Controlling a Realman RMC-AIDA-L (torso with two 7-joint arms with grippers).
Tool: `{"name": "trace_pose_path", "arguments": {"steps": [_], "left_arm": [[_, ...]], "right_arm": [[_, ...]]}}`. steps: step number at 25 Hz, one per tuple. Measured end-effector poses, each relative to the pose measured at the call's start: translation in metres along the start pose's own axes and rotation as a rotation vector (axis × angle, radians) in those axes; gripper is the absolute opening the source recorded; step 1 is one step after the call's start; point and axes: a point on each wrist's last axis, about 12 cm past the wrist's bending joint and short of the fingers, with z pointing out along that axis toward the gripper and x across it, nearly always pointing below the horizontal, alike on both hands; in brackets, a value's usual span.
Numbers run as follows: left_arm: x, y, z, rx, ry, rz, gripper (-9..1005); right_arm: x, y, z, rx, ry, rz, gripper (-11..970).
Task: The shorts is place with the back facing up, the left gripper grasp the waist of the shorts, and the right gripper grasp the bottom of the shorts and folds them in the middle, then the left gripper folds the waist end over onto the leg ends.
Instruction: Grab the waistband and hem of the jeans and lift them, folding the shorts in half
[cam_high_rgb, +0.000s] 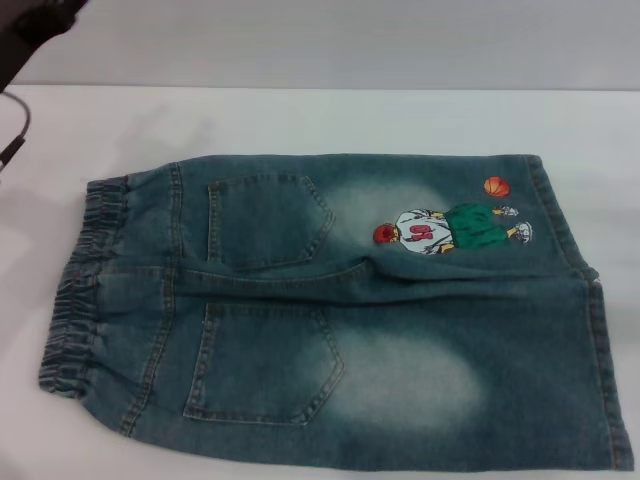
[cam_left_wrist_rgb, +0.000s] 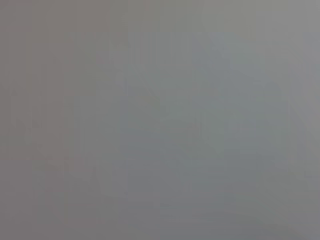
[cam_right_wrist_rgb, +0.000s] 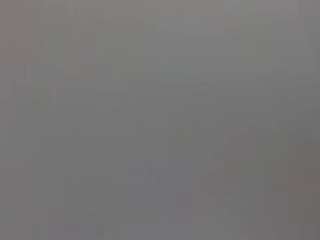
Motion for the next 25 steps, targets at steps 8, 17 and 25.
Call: {"name": "trace_pose_path", "arguments": {"steps": [8, 17, 25], "left_arm": [[-0.038, -0.019, 0.008, 0.324, 0.368, -0.086, 827], [-0.062, -0.001, -0.048, 0.256, 0.793, -0.232, 821], [-0.059, 0.001, -0.093, 0.177, 0.970, -0.264, 817]], "right_arm": [[-0.001, -0.003, 0.005, 0.005, 0.011, -0.004, 641], [-0.008, -0.015, 0.008, 0.053, -0.029, -0.015, 641], [-0.013, -0.022, 0.010, 0.068, -0.046, -0.030, 641]]}}
